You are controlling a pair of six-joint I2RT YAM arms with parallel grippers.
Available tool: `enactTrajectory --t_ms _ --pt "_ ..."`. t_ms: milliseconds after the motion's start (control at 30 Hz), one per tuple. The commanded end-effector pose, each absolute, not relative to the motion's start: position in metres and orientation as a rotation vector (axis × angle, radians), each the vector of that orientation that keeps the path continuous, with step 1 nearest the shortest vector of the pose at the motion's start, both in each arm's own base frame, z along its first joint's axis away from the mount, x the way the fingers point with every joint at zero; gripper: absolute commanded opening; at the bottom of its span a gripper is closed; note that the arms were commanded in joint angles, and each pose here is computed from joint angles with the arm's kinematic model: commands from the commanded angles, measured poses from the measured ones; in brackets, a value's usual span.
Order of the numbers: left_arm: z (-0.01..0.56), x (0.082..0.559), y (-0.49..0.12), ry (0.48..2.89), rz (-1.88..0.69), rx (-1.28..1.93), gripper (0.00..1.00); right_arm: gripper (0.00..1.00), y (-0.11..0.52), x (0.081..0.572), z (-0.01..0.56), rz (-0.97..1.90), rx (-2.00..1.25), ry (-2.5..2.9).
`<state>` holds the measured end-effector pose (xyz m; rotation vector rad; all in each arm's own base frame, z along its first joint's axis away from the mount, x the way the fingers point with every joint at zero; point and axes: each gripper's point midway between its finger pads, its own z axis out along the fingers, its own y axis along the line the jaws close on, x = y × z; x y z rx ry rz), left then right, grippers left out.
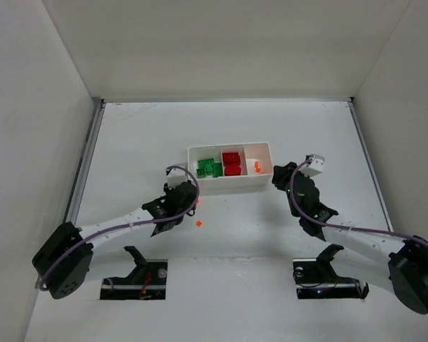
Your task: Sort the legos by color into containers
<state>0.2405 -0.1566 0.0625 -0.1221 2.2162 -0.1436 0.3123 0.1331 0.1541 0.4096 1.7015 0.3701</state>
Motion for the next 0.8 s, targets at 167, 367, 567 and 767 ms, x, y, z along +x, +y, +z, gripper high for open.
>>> enactTrajectory --t_ms 167,367,567,767 --pt "0.042 0.26 -0.164 2.226 -0.163 -0.093 0.35 0.4 0.158 0.32 0.184 0.454 0.362 1.644" --pt "0.037 0.269 -0.162 2.222 -0.147 -0.105 0.35 0.4 0.166 0.32 0.183 0.464 0.336 1.658" --pt "0.027 0.27 -0.16 2.257 -0.133 -0.092 0.33 0.4 0.169 0.319 0.184 0.468 0.326 1.657" --pt "0.022 0.269 -0.159 2.273 -0.114 -0.083 0.32 0.4 0.169 0.319 0.186 0.472 0.327 1.654"
